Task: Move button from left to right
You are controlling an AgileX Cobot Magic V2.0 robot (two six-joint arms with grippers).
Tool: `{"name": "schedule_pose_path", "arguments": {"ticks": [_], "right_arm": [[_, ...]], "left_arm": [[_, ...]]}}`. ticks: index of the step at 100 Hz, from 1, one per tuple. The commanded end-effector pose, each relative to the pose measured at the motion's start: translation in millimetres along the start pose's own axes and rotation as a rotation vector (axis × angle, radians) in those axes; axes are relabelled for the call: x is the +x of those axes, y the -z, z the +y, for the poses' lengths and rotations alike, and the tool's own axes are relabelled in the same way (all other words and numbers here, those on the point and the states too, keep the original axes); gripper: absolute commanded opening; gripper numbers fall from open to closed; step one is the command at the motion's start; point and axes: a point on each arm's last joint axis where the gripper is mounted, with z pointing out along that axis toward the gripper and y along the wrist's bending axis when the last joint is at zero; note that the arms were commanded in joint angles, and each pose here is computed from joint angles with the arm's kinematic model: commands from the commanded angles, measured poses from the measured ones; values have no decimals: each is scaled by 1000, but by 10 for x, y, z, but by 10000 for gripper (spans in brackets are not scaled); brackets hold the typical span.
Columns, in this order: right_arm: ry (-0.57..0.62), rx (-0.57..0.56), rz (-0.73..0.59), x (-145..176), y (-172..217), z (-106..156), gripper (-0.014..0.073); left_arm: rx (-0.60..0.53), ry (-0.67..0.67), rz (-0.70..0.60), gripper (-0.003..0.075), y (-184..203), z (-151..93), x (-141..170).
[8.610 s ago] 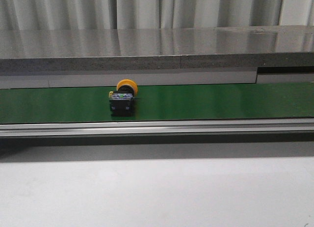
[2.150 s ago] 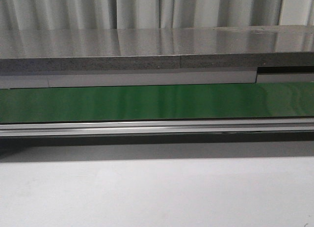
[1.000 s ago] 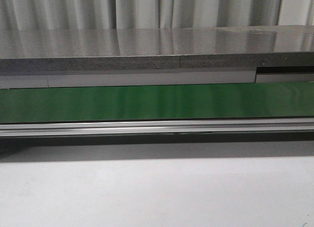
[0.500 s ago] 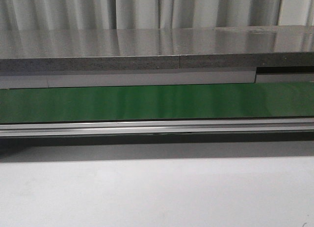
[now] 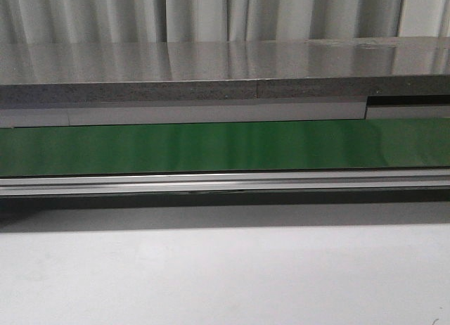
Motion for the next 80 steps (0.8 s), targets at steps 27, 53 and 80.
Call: {"name": "schedule_pose_path", "arguments": {"ticks": [27,53,80], "right_arm": [[-7,0,-104,58,215,42,91],[-6,-10,-72,86,212,51,-67],[-6,-10,-72,86,212,51,-67]], "left_arm": [[-17,15,-100,-20,18,16,-162],[-17,15,-100,-20,18,16,-162],[-17,15,-100,-20,18,16,-162]]}}
